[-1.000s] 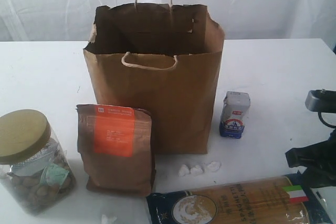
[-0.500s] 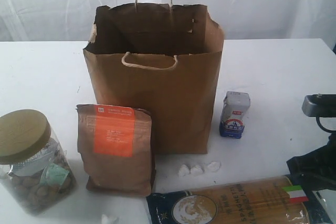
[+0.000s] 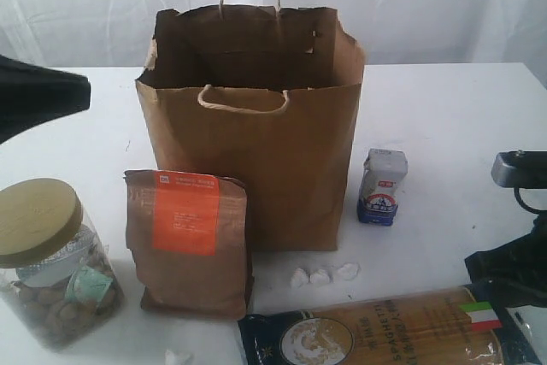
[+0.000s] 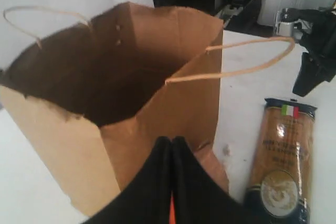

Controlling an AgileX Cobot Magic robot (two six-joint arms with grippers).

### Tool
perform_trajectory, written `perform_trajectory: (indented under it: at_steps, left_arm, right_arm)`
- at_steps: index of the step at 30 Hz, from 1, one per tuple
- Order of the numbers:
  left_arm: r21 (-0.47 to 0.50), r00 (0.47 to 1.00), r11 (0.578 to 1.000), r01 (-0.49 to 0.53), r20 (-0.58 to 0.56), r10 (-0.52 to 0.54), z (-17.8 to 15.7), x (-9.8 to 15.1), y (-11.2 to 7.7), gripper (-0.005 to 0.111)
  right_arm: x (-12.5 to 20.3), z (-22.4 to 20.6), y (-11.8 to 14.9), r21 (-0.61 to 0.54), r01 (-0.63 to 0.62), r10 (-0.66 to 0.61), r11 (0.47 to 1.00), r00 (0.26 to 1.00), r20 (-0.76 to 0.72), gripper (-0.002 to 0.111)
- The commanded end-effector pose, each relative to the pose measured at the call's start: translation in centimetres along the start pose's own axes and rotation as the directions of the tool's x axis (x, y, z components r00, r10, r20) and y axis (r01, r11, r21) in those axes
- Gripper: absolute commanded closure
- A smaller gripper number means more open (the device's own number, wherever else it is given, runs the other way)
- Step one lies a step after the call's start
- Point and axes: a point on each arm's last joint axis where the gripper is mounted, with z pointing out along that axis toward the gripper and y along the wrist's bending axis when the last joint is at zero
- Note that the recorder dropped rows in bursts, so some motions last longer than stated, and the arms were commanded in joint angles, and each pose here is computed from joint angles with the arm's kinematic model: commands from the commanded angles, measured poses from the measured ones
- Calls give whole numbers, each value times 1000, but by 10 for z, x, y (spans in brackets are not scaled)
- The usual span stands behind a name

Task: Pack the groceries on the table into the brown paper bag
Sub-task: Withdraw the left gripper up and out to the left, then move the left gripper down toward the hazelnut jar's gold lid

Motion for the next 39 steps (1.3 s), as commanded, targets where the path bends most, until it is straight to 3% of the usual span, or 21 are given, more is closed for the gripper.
perform_trajectory:
  at_steps: [1, 4, 7, 9, 11, 14, 16, 18, 20, 23, 27, 28, 30, 32, 34, 36, 38, 39]
  left_arm:
    - [-138, 955, 954, 267, -96, -282, -1, 14, 10, 107]
    - [-316, 865, 841, 439, -105, -491, -4, 24, 21, 107]
    - [-462, 764, 685, 563, -24, -644, -10, 31, 32, 107]
    - [-505, 761, 638, 581, 59, -646, -12, 29, 39, 107]
    - [-539, 786, 623, 567, 127, -605, -15, 23, 46, 107]
    - [-549, 845, 675, 492, 115, -522, -17, 8, 51, 107]
    - [-505, 873, 742, 440, 48, -485, -15, -6, 52, 107]
    - [-445, 882, 795, 412, -23, -470, -10, -18, 54, 107]
    - [-396, 873, 818, 418, -75, -482, -3, -31, 62, 107]
    - [-361, 813, 838, 410, -271, -515, 9, -33, 79, 107]
    - [-336, 557, 853, 399, -650, -517, 13, -17, 97, 107]
    - [-321, 504, 852, 414, -698, -508, 15, -15, 99, 107]
    - [-321, 501, 855, 408, -704, -504, 19, -17, 108, 107]
    - [-277, 532, 875, 397, -707, -466, 21, -19, 109, 106]
    - [-175, 594, 922, 345, -719, -359, 22, -23, 106, 94]
    - [-88, 638, 958, 274, -728, -250, 22, -26, 104, 70]
    - [-54, 631, 963, 264, -745, -215, 23, -18, 102, 25]
    - [-46, 623, 966, 253, -757, -199, 23, -15, 102, 11]
  right_arm:
    - [1, -1, -1, 1, 2, -2, 1000, 1000, 10, 108]
    - [1, -1, -1, 1, 2, -2, 1000, 1000, 10, 108]
    - [1, -1, -1, -1, 2, -2, 1000, 1000, 4, 108]
    - [2, -1, -1, -2, 2, -2, 1000, 1000, 2, 108]
    - [2, -1, -1, -2, 2, -2, 1000, 1000, 2, 108]
    - [2, -1, -1, -3, 2, -2, 1000, 1000, 0, 108]
    - [2, -1, -1, -3, 2, -2, 1000, 1000, 0, 108]
    - [2, -1, -1, -2, 2, -2, 1000, 1000, 2, 108]
    - [2, -1, -1, -2, 2, -2, 1000, 1000, 2, 108]
    - [2, -1, -1, -2, 2, -2, 1000, 1000, 2, 108]
    - [2, -1, -1, -2, 2, -2, 1000, 1000, 2, 108]
    - [2, -1, -1, -2, 2, -2, 1000, 1000, 2, 108]
    - [2, -1, -1, -2, 2, -2, 1000, 1000, 2, 108]
    - [2, -1, -1, -4, 0, 0, 1000, 1000, 2, 108]
    - [2, -1, -1, -4, 0, 0, 1000, 1000, 2, 108]
    - [2, -1, -1, -4, 0, 0, 1000, 1000, 2, 108]
    - [0, -1, -1, 3, 0, 0, 1000, 1000, 19, 108]
    - [0, -1, -2, 5, 0, 0, 1000, 1000, 25, 108]
